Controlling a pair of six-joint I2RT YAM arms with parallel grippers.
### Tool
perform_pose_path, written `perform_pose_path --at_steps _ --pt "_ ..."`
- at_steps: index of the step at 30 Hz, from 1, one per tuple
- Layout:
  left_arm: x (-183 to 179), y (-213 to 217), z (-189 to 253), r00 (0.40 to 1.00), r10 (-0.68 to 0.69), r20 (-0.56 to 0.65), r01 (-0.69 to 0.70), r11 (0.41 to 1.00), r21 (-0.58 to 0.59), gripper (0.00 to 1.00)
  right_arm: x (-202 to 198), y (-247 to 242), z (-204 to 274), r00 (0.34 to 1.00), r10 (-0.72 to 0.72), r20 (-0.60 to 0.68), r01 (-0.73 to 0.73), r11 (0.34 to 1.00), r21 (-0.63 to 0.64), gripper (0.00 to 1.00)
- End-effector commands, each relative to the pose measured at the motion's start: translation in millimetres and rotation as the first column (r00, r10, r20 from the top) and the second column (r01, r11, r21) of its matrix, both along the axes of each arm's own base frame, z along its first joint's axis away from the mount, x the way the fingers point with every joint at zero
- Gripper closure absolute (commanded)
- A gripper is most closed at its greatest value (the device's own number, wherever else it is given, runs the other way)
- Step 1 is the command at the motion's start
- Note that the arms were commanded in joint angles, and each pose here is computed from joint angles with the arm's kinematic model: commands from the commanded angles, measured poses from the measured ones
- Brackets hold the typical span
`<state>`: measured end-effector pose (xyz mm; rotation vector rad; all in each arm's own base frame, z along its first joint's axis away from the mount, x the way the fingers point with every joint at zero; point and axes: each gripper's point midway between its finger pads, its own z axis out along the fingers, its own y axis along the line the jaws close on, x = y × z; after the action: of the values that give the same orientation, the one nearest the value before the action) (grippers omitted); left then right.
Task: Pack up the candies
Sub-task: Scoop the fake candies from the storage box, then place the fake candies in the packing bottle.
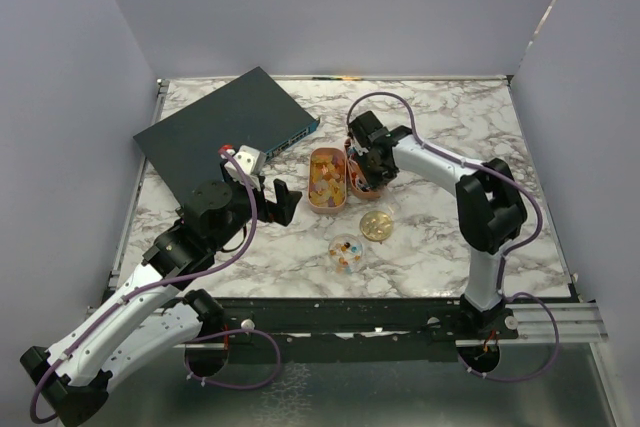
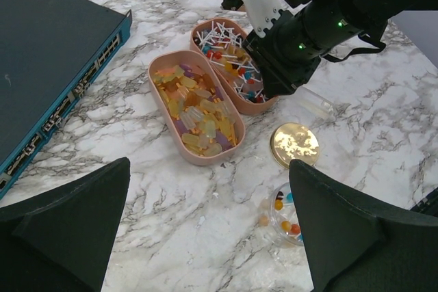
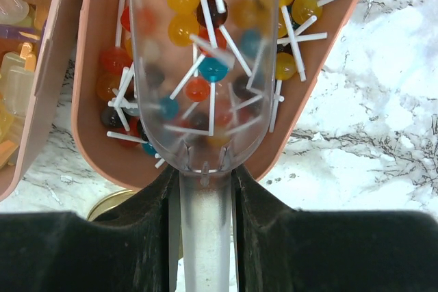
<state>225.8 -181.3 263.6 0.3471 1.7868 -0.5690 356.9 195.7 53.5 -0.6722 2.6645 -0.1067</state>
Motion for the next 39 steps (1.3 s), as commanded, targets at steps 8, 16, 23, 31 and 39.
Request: perform_pose_path --at_steps 8,16,23,31,39 --pt "3.0 6.8 -7.7 0.999 0.033 -0.010 -0.033 0.999 0.031 0.01 -2.2 -4.2 23.2 0.996 -0.023 0.081 0.019 0.998 0.053 0.99" --pt "4.1 5.2 -12.2 0.999 0.031 -0.021 -0.030 0.999 0.041 0.01 -9.0 -10.1 35.3 0.992 -0.019 0.127 0.009 0.997 0.073 0.99" --pt "5.6 3.0 -15.8 0.999 0.028 -0.033 -0.027 0.999 0.048 0.01 -20.1 -16.2 51.7 0.985 0.002 0.171 -0.020 0.995 0.099 1.00" --pt "5.9 -3.0 -20.2 0.999 0.007 -0.052 -0.004 0.999 0.049 0.01 -41.3 -20.4 78.4 0.974 0.082 0.210 -0.112 0.984 0.135 1.00" --pt "2.9 -14.8 -19.4 0.997 -0.039 -0.072 0.040 0.999 0.008 0.01 -77.8 -4.8 96.2 0.921 0.294 0.254 -0.345 0.920 0.187 0.99"
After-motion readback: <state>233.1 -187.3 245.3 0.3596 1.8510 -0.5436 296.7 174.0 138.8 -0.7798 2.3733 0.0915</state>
